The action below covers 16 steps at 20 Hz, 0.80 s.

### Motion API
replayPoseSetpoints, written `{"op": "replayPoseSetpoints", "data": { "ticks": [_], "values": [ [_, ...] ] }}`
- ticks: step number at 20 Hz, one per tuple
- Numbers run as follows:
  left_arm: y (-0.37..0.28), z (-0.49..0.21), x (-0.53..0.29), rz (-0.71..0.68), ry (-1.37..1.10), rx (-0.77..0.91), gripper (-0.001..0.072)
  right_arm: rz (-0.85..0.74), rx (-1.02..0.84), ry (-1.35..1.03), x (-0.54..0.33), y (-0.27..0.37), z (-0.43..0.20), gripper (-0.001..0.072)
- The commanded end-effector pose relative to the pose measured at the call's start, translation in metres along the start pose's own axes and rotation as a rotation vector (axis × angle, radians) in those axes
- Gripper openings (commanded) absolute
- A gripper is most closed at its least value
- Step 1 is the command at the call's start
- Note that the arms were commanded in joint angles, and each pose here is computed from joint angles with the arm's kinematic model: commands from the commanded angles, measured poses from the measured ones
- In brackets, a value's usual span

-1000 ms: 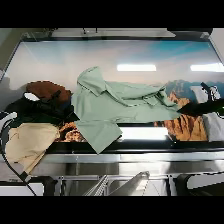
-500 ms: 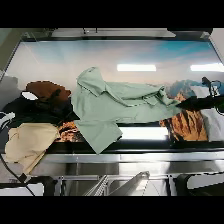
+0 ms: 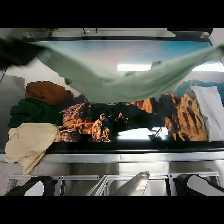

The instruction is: Fold the shirts.

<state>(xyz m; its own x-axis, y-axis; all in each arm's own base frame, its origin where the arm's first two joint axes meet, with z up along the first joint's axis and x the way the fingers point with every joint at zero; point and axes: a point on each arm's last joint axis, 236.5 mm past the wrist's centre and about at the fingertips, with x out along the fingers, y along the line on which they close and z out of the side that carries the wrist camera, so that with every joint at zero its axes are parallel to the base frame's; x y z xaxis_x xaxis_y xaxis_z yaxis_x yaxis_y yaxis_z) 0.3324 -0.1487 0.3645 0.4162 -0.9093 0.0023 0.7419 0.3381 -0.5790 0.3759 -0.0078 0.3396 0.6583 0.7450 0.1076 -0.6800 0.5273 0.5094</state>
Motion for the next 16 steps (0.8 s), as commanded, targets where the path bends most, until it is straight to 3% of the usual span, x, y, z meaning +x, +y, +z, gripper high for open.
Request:
{"op": "replayPoseSetpoints", "data": {
  "ticks": [1,3,7,12,16],
  "values": [
    [-0.18,0.078,-0.044,0.022,-0.26,0.527,0.0024,-0.082,-0.409,-0.362,-0.029,0.16,0.105,0.0024],
    [-0.22,0.097,-0.065,0.174,-0.367,0.66,0.0026,-0.183,-0.58,-0.467,-0.04,0.222,0.117,0.0024],
    [-0.192,0.107,-0.091,0.474,-0.378,0.666,0.0028,-0.239,-0.7,-0.46,-0.031,0.266,0.102,0.0024],
    [-0.12,0.093,-0.092,0.337,-0.3,0.45,0.0028,-0.422,-0.571,-0.325,-0.038,0.182,0.096,0.0024],
    [0.019,0.037,-0.034,0.295,-0.038,0.159,0.0028,-0.414,-0.322,-0.099,-0.021,0.067,0.05,0.0024]
  ]
}}
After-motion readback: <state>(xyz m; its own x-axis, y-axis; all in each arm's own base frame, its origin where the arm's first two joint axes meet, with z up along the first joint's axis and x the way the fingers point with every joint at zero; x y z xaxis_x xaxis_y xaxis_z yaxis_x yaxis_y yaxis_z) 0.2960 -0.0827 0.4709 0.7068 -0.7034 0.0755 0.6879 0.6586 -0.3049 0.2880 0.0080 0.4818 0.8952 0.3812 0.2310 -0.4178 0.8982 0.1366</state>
